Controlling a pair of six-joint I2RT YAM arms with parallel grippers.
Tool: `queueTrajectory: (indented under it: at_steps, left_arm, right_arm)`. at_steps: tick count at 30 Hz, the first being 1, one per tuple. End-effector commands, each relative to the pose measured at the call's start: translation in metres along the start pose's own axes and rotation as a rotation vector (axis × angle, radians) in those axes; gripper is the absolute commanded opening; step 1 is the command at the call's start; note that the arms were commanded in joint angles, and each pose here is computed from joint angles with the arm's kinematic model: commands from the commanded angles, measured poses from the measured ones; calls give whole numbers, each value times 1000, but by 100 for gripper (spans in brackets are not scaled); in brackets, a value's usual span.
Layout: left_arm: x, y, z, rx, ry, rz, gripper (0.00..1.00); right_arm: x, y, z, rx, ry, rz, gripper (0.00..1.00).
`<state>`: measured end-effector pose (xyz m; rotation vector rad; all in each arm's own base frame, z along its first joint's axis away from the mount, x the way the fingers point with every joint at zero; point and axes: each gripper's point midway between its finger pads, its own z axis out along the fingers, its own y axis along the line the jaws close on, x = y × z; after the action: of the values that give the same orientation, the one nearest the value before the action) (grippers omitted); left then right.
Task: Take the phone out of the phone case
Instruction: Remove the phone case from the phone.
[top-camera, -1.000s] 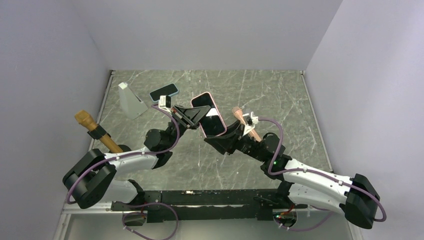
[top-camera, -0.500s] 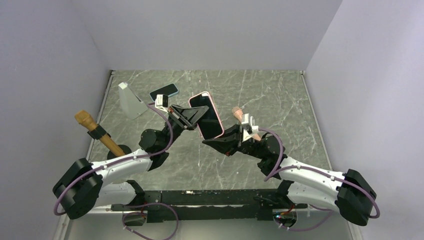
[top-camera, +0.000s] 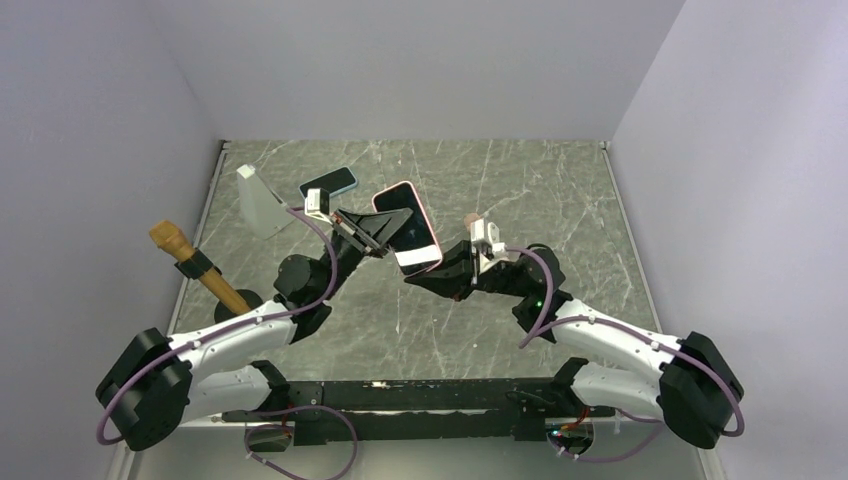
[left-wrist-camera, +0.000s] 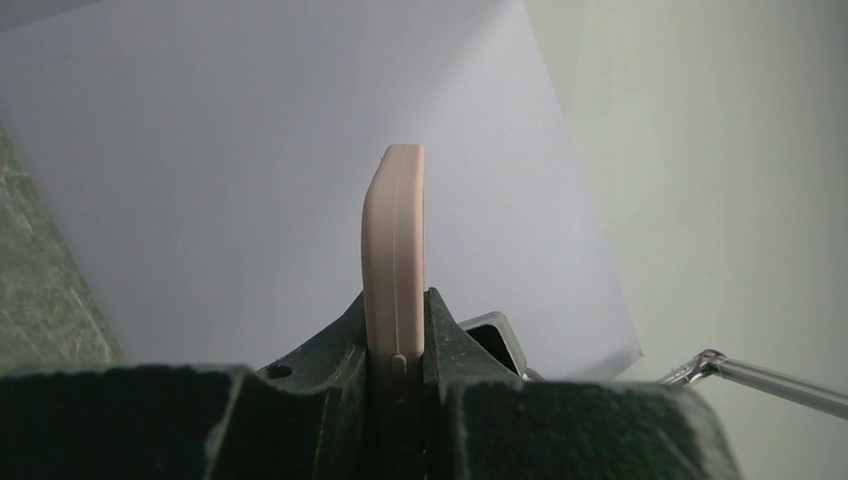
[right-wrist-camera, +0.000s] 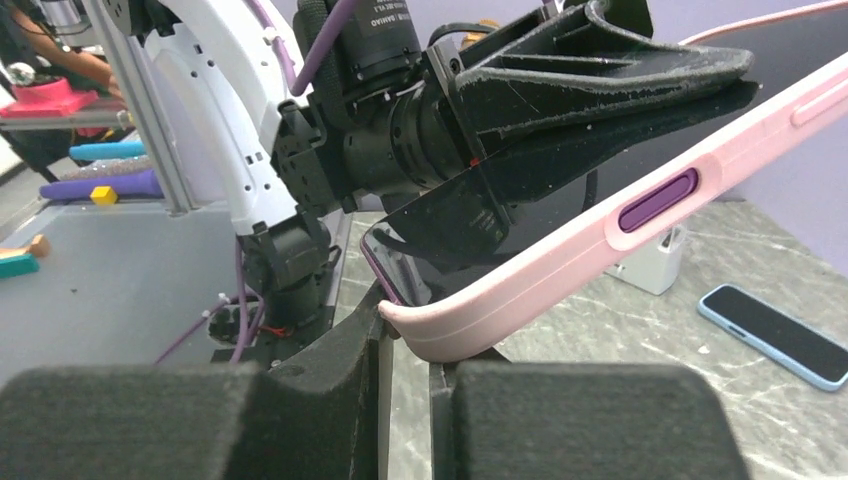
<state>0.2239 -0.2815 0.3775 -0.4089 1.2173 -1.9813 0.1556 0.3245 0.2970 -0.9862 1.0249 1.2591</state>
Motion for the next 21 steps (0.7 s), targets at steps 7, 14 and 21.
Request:
queueTrajectory:
  at_steps: [7, 14, 21]
  left_arm:
    - [44, -64, -12, 175, 272, 22, 0]
    - [37, -17, -16, -42, 322, 231, 0]
    - [12, -5, -19, -125, 273, 350, 0]
  right_arm:
    - [63, -43, -28, 198, 119, 527, 0]
    - [89, -48, -44, 310, 249, 708, 0]
    - [90, -39, -50, 299, 261, 715, 41]
